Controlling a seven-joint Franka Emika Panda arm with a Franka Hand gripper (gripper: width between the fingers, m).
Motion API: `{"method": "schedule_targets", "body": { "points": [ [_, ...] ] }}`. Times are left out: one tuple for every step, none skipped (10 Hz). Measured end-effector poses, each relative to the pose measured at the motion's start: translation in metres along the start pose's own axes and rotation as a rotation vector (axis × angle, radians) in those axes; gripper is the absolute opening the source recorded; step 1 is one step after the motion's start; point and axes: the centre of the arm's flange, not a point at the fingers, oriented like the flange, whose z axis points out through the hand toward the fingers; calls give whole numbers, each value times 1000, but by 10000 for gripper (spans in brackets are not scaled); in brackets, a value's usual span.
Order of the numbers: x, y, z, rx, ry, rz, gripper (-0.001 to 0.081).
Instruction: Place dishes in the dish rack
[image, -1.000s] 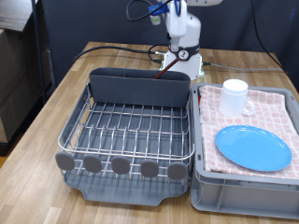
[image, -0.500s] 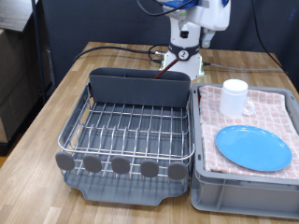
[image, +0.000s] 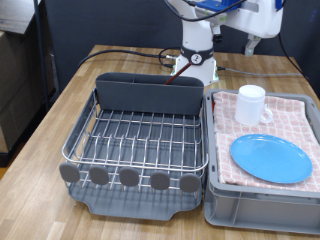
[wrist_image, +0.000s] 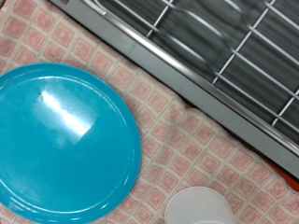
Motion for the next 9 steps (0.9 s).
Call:
{"method": "schedule_targets", "body": {
  "points": [
    [-6,-5,1,-22,-13,-31,803],
    [-11,-10,2,-35,-31,-63,803],
    [-16,-14,4,-30,-47,-86,803],
    [-19,-17,7,-18,-66,-101,803],
    [-21,-19,11,-5,-90,-107,803],
    [-22,-19,18,9,-123,-122,803],
    [-24,-18,29,19,-159,-148,803],
    [-25,-15,41,22,-195,-176,803],
    [-25,-13,55,32,-225,-192,803]
  ]
}}
